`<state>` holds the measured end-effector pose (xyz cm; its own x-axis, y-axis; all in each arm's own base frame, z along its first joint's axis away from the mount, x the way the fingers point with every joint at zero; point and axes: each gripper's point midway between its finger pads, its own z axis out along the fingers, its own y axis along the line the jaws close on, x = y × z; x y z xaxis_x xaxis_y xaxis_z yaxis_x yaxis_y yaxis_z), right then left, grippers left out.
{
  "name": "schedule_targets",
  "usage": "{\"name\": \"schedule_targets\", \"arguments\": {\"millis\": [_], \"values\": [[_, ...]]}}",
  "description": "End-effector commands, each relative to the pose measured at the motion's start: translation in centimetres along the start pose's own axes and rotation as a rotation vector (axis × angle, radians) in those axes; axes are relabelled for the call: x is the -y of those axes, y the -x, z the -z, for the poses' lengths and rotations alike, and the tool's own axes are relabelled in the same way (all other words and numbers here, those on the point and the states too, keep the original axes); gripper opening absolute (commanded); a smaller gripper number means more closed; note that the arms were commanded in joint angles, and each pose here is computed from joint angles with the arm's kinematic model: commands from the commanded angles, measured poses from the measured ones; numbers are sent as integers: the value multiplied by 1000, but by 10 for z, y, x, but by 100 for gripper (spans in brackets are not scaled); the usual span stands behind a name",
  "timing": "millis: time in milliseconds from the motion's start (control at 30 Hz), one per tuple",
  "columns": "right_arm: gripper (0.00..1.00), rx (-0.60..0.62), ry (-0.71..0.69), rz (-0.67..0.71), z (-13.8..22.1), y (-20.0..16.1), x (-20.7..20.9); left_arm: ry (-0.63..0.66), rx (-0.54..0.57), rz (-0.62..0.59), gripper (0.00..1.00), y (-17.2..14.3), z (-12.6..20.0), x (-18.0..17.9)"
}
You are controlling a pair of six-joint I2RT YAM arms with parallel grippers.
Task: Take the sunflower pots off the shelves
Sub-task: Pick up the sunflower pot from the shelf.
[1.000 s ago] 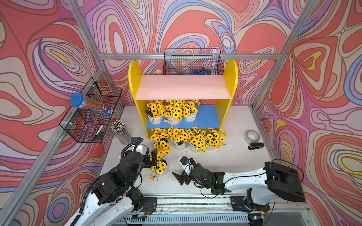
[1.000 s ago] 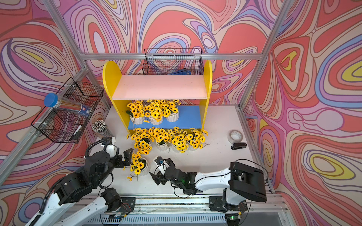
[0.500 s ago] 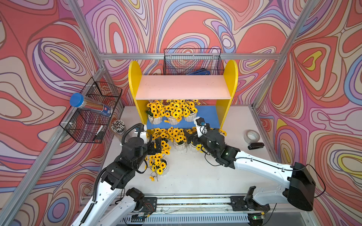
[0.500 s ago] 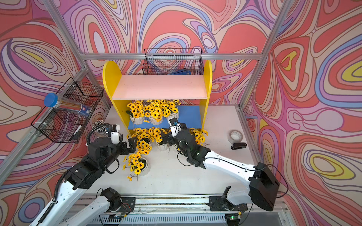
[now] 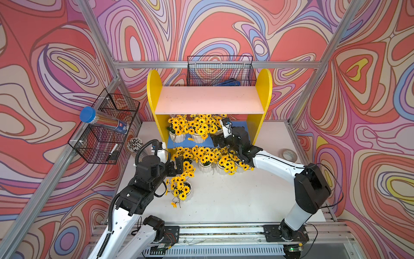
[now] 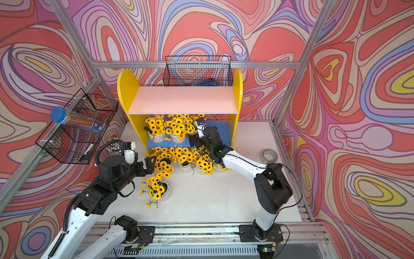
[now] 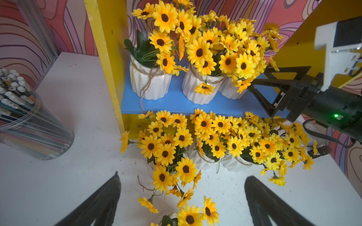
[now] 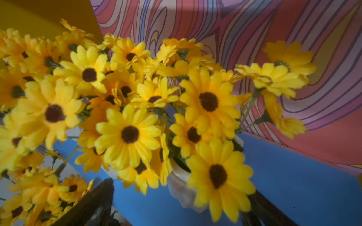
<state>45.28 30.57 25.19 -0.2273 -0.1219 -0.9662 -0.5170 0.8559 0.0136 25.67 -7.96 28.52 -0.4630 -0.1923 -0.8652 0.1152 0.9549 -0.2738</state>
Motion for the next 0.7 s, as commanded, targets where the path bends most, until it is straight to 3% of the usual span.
{"name": "schedule_targets", "arguments": {"millis": [0,233,667], "values": [[98,0,20,-1,-11,2,0,-24,15,6,100,3,1,2],[98,-32,1,-1,-28,-16,8,-32,15,17,100,4,0,2],[98,-23,9,20,0,-25,10,-45,-11,36,100,1,-6,2]]}}
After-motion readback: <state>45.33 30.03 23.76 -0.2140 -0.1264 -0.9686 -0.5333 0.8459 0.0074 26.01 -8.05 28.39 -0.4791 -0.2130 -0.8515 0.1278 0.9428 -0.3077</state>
